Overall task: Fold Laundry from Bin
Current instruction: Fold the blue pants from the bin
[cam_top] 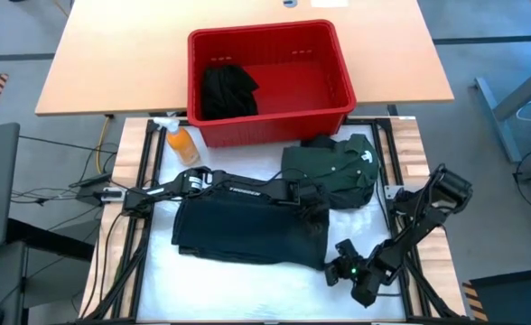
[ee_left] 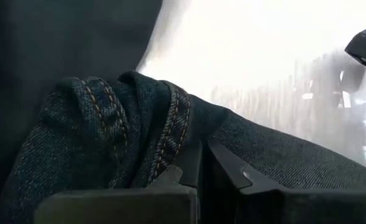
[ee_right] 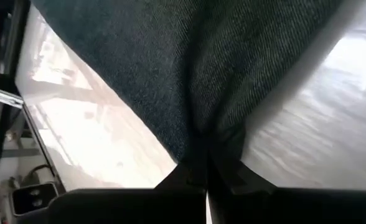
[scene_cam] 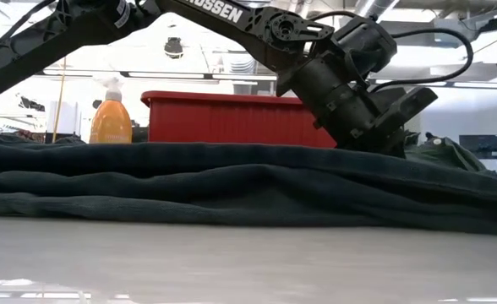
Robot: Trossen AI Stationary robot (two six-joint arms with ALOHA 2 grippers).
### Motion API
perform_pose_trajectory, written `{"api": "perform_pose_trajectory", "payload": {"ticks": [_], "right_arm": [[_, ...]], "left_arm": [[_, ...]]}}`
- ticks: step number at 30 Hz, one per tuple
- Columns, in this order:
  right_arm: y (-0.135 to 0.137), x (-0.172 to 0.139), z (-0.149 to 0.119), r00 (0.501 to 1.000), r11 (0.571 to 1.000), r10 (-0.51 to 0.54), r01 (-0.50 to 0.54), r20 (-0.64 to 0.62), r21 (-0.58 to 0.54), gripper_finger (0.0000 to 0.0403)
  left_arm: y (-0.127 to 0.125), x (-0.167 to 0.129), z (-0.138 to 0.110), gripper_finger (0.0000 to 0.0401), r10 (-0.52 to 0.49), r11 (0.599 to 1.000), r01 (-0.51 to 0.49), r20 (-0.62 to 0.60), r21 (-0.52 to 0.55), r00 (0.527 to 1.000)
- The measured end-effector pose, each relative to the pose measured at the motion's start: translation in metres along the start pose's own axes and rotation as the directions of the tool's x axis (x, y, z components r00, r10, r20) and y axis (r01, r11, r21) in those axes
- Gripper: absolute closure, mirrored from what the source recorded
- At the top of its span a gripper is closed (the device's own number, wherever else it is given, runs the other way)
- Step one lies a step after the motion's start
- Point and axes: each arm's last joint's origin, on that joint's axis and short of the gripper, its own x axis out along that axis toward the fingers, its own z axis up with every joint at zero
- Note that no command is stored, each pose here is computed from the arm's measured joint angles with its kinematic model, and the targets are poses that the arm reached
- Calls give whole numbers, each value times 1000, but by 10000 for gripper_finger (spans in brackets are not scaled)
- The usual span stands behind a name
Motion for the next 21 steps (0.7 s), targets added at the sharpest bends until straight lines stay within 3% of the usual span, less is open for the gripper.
{"api": "perform_pose_trajectory", "payload": {"ticks": [7, 11, 21], "right_arm": [[15, -32, 11, 993, 993, -103, 100, -56, -64, 388], [22, -56, 30, 976, 966, -216, 217, 23, -139, 388], [12, -44, 50, 921, 911, -339, 372, 192, -176, 388]], "left_arm": [[3, 0, 0, 401, 57, 998, -57, 10, -11, 998], [11, -1, 2, 401, 84, 996, -83, 15, -44, 996], [5, 0, 0, 401, 57, 996, -57, 3, -65, 998]]}}
